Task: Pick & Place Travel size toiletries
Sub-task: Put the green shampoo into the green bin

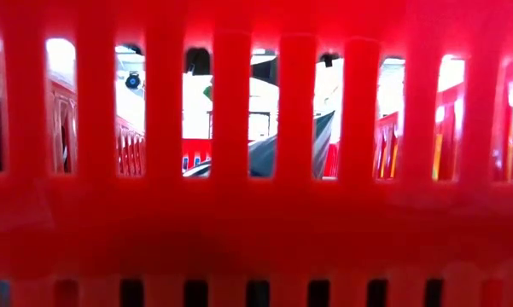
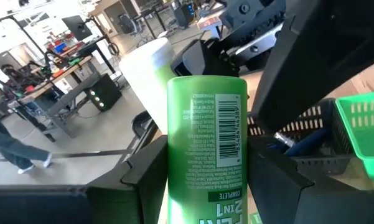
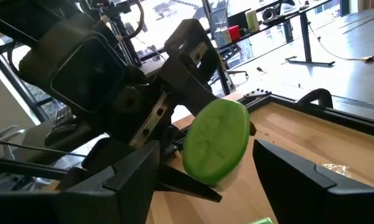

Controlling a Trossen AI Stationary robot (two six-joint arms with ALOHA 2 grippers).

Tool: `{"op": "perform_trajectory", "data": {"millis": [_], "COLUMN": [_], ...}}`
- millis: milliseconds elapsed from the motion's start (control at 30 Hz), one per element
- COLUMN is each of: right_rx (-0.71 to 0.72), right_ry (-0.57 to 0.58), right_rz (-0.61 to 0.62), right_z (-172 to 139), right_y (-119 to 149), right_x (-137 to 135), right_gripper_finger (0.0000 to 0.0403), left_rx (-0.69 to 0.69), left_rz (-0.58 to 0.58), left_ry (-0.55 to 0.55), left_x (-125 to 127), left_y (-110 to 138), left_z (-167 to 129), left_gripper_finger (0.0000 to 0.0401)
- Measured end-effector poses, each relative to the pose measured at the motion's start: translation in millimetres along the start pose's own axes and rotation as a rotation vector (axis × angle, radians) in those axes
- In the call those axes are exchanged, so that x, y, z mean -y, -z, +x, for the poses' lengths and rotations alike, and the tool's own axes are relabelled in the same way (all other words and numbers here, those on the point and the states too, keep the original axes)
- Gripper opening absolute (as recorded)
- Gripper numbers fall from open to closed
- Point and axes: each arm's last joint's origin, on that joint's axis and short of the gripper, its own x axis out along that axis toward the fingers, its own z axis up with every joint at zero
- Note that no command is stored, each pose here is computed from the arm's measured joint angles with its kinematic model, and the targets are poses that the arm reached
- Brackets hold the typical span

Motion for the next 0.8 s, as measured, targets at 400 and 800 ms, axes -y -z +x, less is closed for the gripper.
{"op": "perform_trajectory", "data": {"millis": [400,800], "right_rx": [-0.025,-0.026], "right_ry": [0.03,0.088], "right_rz": [-0.01,-0.009], "right_z": [0,0], "right_y": [3,4], "right_x": [2,4], "right_gripper_finger": [0.0252,0.0244], "left_rx": [-0.007,-0.003], "left_rz": [-0.019,-0.018], "left_ry": [-0.024,-0.022], "left_x": [4,4], "left_y": [13,13], "left_z": [16,16], "left_gripper_finger": [0.0189,0.0189]}}
